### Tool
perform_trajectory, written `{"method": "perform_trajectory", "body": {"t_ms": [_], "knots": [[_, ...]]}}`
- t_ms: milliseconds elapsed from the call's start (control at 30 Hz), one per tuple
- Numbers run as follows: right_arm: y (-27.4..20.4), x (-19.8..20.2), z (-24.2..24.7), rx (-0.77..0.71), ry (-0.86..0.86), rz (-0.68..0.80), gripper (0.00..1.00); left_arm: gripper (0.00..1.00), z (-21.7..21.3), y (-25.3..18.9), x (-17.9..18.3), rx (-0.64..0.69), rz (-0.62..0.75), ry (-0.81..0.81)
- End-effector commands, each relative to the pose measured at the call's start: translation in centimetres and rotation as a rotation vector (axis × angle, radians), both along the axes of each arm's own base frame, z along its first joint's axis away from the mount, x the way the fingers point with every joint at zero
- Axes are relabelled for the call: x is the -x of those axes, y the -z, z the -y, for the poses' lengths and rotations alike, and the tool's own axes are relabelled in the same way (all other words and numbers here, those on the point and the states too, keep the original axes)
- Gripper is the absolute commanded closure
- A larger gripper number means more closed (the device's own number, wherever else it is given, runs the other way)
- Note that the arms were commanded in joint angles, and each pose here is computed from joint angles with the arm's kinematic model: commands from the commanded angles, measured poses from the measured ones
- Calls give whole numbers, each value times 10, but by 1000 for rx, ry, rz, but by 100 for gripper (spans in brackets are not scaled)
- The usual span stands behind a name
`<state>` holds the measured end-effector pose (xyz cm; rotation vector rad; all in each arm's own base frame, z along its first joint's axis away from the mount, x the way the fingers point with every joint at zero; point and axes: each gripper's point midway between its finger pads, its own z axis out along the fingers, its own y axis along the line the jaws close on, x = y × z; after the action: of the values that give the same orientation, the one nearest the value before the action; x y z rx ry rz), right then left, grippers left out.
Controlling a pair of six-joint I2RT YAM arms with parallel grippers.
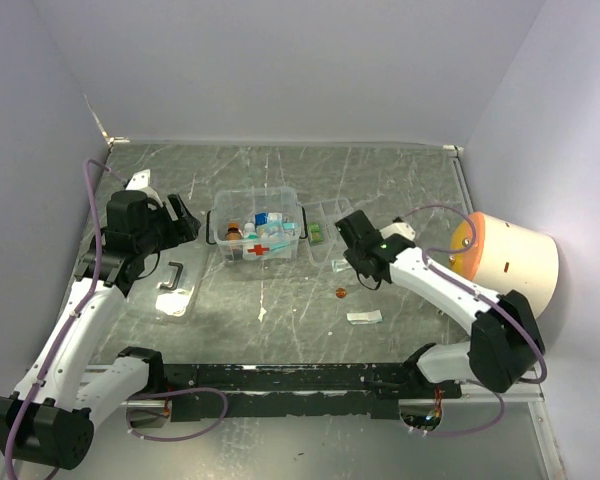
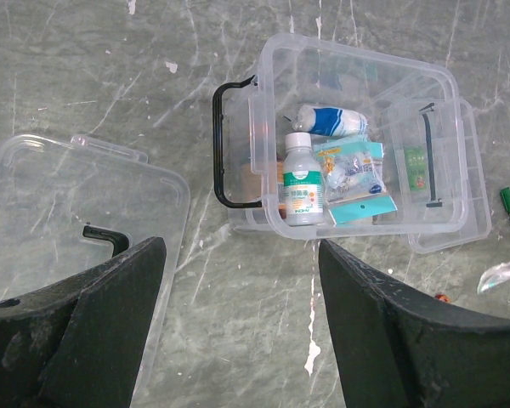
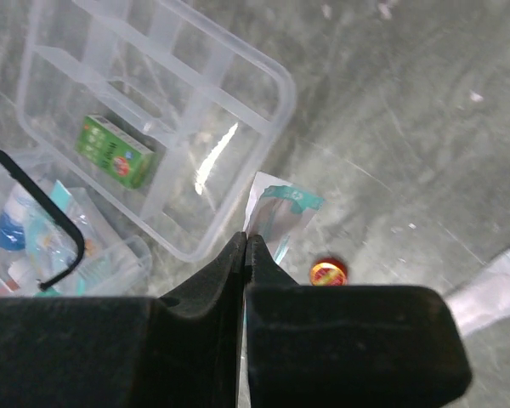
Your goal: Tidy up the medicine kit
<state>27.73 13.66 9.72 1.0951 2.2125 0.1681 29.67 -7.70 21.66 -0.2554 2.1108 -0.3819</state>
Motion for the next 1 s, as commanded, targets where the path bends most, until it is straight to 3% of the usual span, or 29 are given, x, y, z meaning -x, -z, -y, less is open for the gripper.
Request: {"method": "perform_trajectory", "body": {"t_ms": [0,267,633,867,967], "knots": [[-15,-36,-11,39,-5,92,100,17,1,-5,-2,-13,26,7],[-1,-70,-30,52,-19,86,100,17,0,-4,-3,-19,21,1],[39,-75,-25,15,76,15,100,17,1,-4,-3,-23,20,5],[52,-77,-38,-22,32,-21,100,17,2,-4,-2,-25,23,6],[47,-77,-40,-25,23,-22,92,17,1,-4,-2,-28,22,6]]}}
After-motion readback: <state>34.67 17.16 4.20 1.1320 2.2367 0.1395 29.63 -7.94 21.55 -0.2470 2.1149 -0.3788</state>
